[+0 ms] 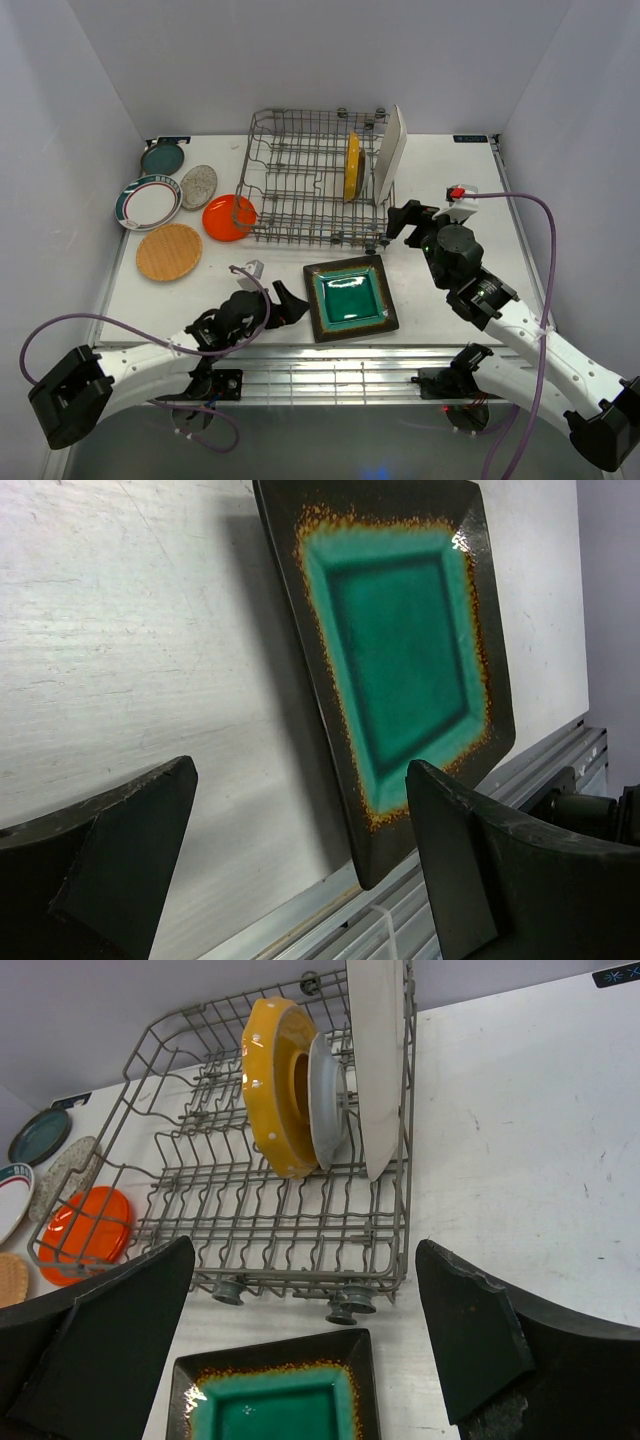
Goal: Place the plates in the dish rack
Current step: Pick up the plate from the corner of the board.
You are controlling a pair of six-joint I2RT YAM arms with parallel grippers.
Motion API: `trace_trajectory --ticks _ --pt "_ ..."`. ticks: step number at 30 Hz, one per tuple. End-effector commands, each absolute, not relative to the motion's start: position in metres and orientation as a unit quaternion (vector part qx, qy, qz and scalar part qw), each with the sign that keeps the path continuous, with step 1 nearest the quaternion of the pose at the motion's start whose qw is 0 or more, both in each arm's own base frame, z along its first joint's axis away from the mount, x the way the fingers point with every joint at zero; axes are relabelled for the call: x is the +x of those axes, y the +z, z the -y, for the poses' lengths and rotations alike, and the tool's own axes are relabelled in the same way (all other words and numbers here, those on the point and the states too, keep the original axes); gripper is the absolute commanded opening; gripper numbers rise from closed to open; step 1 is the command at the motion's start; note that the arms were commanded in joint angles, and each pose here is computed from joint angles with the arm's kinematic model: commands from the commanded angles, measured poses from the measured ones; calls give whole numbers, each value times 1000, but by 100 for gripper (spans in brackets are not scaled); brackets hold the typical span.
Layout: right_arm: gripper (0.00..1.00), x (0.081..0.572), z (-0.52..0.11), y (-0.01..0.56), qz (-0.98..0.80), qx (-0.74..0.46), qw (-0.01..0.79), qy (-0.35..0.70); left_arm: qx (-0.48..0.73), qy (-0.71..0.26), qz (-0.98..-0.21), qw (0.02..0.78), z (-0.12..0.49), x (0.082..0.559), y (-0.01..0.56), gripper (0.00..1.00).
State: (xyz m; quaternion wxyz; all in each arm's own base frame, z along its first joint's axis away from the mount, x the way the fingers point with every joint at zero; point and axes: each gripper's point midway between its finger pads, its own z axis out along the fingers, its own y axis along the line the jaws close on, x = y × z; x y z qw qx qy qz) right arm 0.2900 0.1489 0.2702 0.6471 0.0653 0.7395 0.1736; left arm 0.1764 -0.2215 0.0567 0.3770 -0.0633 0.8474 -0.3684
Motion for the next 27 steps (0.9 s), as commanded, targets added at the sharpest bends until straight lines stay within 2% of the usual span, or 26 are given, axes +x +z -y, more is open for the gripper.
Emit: trace_trajectory --ticks 1,27 --pt "97 290 -149 291 -719 71 665 190 -65 -429 -814 386 238 181 78 96" --pt "97 290 -146 295 -715 75 669 191 -96 -460 -834 288 275 187 38 91"
